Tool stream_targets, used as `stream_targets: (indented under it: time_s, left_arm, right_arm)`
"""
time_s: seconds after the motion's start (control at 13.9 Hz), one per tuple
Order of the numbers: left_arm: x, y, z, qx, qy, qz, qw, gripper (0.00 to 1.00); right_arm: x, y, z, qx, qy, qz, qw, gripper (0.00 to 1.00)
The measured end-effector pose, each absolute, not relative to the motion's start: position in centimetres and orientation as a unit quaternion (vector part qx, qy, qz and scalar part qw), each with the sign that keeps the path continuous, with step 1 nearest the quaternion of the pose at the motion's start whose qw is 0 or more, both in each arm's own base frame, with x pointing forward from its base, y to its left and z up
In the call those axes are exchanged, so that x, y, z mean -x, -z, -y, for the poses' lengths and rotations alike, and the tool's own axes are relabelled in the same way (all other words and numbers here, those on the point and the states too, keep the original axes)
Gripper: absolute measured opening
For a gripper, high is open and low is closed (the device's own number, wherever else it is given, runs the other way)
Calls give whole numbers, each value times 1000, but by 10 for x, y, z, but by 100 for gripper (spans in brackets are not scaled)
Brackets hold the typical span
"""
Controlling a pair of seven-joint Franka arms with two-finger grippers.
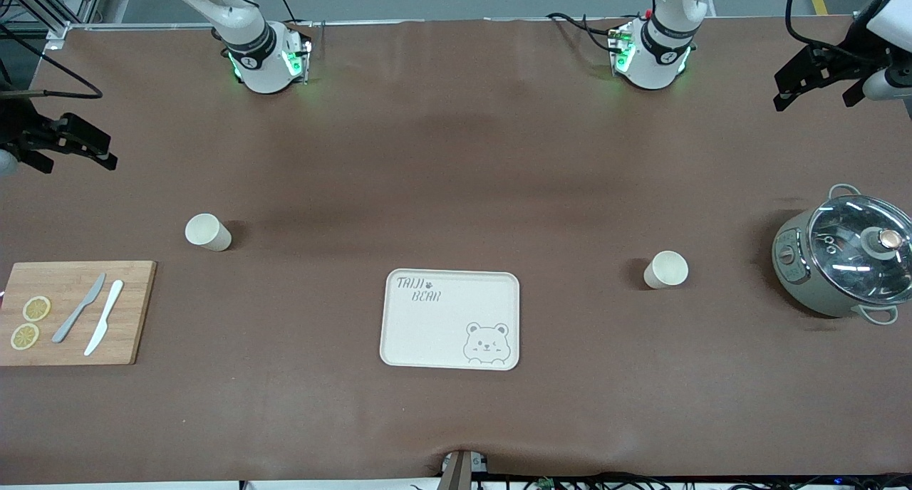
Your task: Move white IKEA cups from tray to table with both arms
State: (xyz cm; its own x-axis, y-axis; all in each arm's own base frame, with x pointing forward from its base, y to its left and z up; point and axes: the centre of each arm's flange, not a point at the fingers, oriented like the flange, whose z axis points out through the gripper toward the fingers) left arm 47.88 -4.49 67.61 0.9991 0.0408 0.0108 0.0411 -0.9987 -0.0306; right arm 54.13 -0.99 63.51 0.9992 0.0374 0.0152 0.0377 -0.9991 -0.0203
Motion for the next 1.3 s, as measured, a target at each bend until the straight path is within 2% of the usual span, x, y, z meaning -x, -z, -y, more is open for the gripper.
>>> stream_targets:
  time_s: [0.94,1.3]
  left_arm:
    - [-481,-681,43,1000,10,21,14,100]
    - [-495,-678,43,1000,8,17,13,100]
  right_arm:
    - [-541,-635,8,1000,8,23,10,100]
    - [-541,-635,8,1000,8,23,10,100]
